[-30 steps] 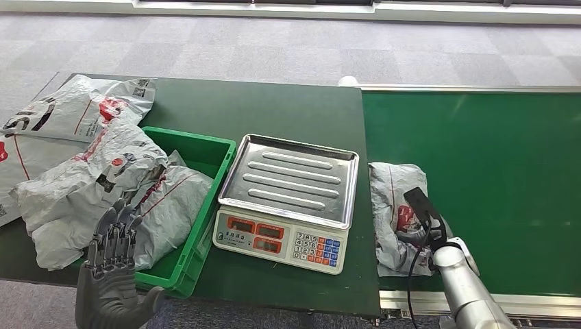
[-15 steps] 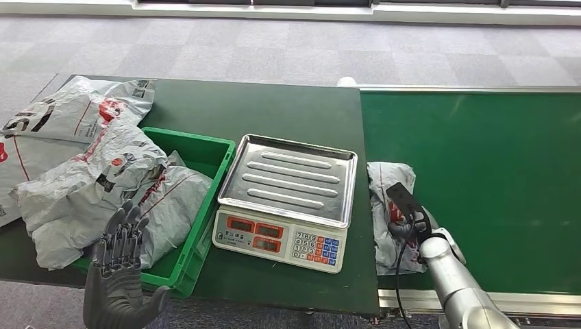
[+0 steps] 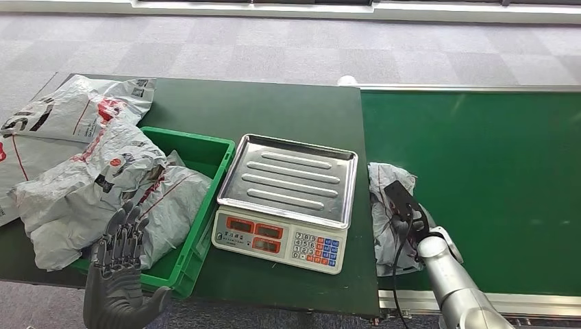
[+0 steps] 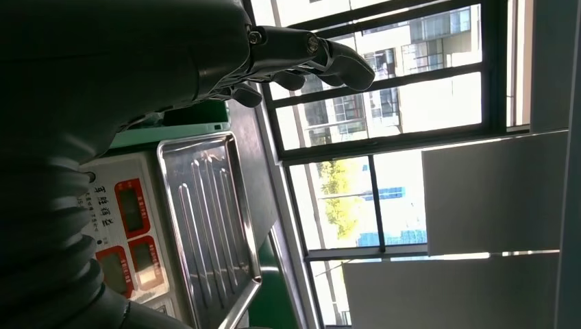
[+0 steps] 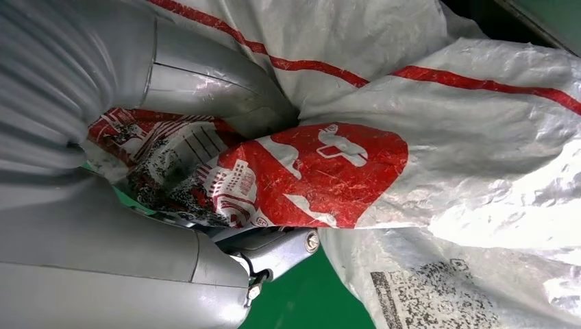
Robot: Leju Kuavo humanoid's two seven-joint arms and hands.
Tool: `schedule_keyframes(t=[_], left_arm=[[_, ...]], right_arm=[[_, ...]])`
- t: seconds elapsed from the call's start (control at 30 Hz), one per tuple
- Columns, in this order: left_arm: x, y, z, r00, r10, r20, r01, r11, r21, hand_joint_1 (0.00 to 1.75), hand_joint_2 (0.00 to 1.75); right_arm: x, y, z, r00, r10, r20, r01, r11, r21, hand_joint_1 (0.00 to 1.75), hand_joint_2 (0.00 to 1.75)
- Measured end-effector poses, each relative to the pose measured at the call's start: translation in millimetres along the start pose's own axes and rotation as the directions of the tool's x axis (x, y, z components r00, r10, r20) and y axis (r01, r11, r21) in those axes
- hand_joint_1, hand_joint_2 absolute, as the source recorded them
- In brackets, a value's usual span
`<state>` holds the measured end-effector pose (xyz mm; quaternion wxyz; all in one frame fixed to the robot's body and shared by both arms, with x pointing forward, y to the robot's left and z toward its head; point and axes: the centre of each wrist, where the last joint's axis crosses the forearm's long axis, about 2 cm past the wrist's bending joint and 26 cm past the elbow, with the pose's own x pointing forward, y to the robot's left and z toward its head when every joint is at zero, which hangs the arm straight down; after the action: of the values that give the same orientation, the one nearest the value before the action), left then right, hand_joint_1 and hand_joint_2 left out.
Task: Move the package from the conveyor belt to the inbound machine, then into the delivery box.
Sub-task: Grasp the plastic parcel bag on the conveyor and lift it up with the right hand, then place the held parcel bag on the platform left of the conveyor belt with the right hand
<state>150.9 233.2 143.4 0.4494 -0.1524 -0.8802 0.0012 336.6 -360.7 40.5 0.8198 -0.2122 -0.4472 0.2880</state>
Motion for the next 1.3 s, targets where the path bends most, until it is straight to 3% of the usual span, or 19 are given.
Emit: schedule_keyframes(t=[0.1,0.17,0.23,0.3,0.37,0.43,0.57,0.67,0.8,0.87,0.9,0.97,1.03,1.1,1.3], left_arm=[[0,0,0,1.000,-0.001,0.000,0.001,1.000,-0.001,0.00,1.75],[0,-1,0,1.000,-0.001,-0.001,0.001,1.000,-0.004,0.00,1.75],[0,-2,1,1.000,-0.001,-0.002,0.001,1.000,-0.005,0.00,1.75],[0,-4,0,1.000,-0.002,-0.001,0.002,1.000,-0.001,0.00,1.75],[0,-5,0,1.000,-0.004,0.001,0.004,1.000,0.005,0.00,1.75],[0,-6,0,1.000,-0.006,0.004,0.006,1.000,0.009,0.00,1.75],[-1,-6,0,1.000,-0.008,0.008,0.008,1.000,0.015,0.00,1.75],[-1,-6,0,1.000,-0.013,0.010,0.013,1.000,0.023,0.00,1.75],[-2,-9,-1,1.000,-0.010,0.019,0.010,1.000,0.026,0.00,1.75],[-2,-10,-2,1.000,-0.007,0.024,0.006,1.000,0.023,0.00,1.75],[-3,-11,-2,1.000,-0.004,0.026,0.003,1.000,0.020,0.00,1.75],[-5,-12,-4,0.999,0.005,0.033,-0.005,1.000,0.003,0.00,1.75],[-8,-15,-7,0.999,0.015,0.039,-0.014,1.000,-0.022,0.00,1.75],[-12,-17,-8,0.999,0.022,0.041,-0.020,0.999,-0.042,0.00,1.75],[-17,-20,-7,0.999,0.032,0.027,-0.030,0.998,-0.060,0.00,1.75]], right_arm=[[-1,-3,1,0.998,-0.056,0.022,0.057,0.996,-0.062,1.75,1.75],[-2,-8,4,0.983,-0.158,0.095,0.174,0.967,-0.186,1.75,1.75],[-1,-18,9,0.936,-0.262,0.234,0.332,0.877,-0.347,1.75,1.75],[2,-33,19,0.865,-0.295,0.406,0.479,0.726,-0.494,1.75,1.75],[7,-51,35,0.796,-0.258,0.548,0.584,0.563,-0.584,1.75,1.75],[13,-64,51,0.755,-0.212,0.621,0.637,0.463,-0.617,1.75,1.75],[17,-77,73,0.711,-0.135,0.690,0.683,0.367,-0.632,1.75,1.75],[23,-82,90,0.668,0.001,0.744,0.717,0.267,-0.644,1.75,1.75],[54,-88,124,0.581,0.208,0.787,0.768,0.180,-0.615,1.75,1.75],[74,-87,137,0.519,0.236,0.821,0.796,0.216,-0.565,1.75,1.75],[85,-85,140,0.482,0.214,0.850,0.807,0.270,-0.526,1.75,1.75],[108,-77,140,0.411,0.098,0.906,0.790,0.458,-0.408,1.75,1.75],[132,-65,133,0.392,-0.043,0.919,0.694,0.670,-0.264,1.75,1.75],[147,-49,123,0.406,-0.116,0.907,0.593,0.788,-0.165,1.75,1.75],[159,-31,110,0.421,-0.145,0.895,0.527,0.843,-0.112,1.75,1.75]])
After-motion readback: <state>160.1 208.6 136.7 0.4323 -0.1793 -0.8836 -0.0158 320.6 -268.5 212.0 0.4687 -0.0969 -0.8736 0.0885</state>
